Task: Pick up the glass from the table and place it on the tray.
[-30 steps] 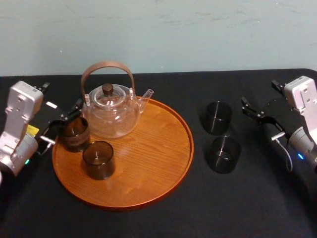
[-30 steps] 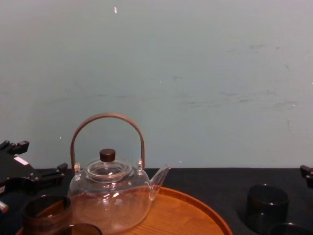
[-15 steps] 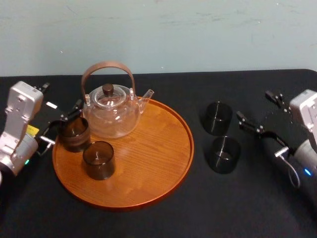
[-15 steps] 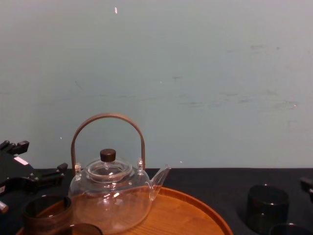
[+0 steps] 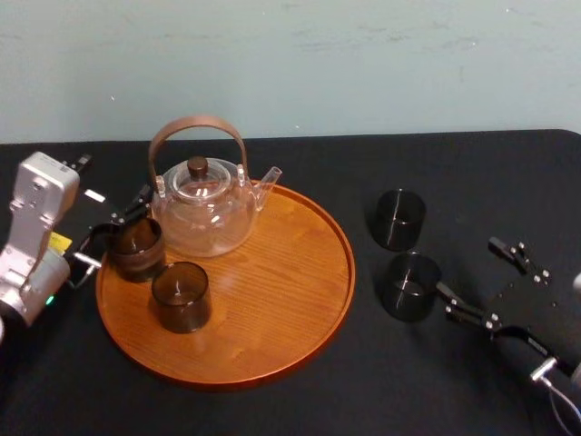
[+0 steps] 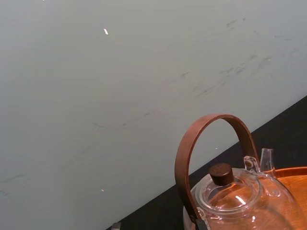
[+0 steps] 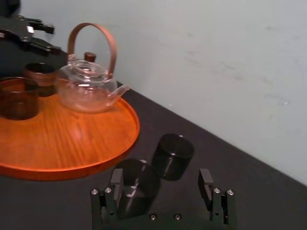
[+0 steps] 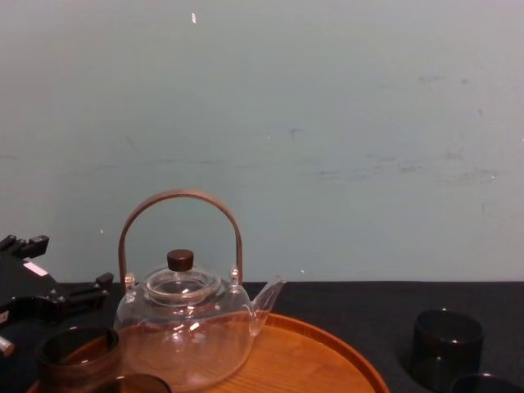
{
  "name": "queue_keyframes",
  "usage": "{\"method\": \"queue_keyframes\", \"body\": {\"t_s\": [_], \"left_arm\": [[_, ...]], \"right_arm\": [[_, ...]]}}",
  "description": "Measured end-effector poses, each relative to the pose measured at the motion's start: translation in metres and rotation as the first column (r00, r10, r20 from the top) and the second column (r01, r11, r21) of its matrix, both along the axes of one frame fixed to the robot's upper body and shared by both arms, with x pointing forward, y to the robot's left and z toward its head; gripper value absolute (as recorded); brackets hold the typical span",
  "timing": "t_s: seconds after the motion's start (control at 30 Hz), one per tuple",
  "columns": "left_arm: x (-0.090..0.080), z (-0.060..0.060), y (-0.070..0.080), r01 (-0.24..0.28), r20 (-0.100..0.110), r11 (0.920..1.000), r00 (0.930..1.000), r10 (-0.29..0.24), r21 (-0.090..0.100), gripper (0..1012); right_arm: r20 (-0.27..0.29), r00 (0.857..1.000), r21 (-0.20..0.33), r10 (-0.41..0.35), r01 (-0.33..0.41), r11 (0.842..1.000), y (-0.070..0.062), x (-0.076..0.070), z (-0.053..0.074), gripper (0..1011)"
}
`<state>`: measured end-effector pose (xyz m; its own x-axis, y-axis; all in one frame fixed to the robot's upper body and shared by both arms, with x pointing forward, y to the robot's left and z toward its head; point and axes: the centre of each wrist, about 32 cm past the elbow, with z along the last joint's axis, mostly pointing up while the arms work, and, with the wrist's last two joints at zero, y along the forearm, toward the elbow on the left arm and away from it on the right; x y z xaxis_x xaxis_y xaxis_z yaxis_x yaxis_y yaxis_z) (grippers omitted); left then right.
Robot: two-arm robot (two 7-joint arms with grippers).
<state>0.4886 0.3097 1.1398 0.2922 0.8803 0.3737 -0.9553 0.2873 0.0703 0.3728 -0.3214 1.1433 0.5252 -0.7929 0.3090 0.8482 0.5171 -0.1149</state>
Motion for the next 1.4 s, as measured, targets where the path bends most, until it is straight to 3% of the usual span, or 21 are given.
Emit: {"method": "queue_keyframes", "body": {"t_s": [0.33,0.93,1.4], "left_arm": [[0.000,0.000,0.000,0.000,0.000,1.0000,1.0000,0.000,0.000,1001],[0.000,0.000,0.000,0.000,0.000,1.0000,1.0000,0.000,0.000,1001],[0.000,0.000,0.000,0.000,0.000,1.0000,1.0000,0.000,0.000,1001]], "right_arm": [[-0.040,0.999,0.023,0.031,-0.030,0.999,0.002,-0.009,-0.004,1002],[-0.189,0.981,0.061,0.045,-0.034,0.998,0.008,0.009,-0.019,1002],[-0.205,0.979,0.054,0.017,-0.006,0.999,0.007,0.018,-0.025,1002]]}}
